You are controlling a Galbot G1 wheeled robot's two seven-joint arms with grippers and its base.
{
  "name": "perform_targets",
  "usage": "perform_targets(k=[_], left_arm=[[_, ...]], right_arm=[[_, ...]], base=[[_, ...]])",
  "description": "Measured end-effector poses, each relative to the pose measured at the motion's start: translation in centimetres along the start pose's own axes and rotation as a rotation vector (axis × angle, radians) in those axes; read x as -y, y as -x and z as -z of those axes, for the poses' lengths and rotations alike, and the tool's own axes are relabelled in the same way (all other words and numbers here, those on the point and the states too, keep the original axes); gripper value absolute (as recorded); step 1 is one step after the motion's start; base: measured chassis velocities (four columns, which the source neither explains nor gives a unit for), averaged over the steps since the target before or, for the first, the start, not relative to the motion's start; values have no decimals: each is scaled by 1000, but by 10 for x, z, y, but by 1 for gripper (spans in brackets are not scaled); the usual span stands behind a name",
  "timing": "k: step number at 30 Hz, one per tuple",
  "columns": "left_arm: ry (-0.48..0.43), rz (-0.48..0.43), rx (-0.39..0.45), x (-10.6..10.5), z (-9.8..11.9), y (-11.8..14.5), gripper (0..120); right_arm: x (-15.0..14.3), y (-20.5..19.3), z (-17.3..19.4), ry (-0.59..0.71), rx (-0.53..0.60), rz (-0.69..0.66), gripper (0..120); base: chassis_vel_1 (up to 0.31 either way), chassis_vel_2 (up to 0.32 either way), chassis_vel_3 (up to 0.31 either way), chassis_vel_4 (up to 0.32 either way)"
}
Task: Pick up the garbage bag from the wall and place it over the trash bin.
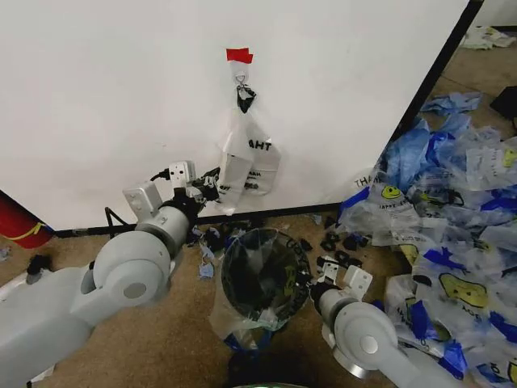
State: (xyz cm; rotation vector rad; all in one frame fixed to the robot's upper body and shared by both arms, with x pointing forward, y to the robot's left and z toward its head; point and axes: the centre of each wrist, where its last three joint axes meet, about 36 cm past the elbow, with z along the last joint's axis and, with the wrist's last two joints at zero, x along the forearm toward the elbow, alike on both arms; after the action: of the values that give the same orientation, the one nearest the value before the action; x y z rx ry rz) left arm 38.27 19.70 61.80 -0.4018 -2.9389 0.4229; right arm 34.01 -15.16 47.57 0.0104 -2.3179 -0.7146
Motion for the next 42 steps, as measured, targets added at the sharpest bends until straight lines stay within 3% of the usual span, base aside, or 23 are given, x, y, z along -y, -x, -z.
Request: perform_targets(k=[14,23,25,29,39,42], left_arm=[[4,17,-20,-3,-8,-9,0],[9,13,-16,-2,-6,-13,0],[8,14,-16,-2,-6,-14,0],[6,16,-14,-2,-6,-17,0],[-7,7,-3,0,-2,-24,0],[-8,6,0,0,-1,-26,0]], right_arm=[[4,24,-5,7,-23,-30,0],[6,29,-5,1,-27,-41,36],[6,29,-5,1,-25,-42,37],[7,29,-4,-10,-9,-43,55],[7,6,13,-34,20,-1,94],[7,2,14,-39,23,2,98]], base=[[0,0,0,0],[0,0,0,0],[0,0,0,0],[0,0,0,0],[0,0,0,0],[0,0,0,0]])
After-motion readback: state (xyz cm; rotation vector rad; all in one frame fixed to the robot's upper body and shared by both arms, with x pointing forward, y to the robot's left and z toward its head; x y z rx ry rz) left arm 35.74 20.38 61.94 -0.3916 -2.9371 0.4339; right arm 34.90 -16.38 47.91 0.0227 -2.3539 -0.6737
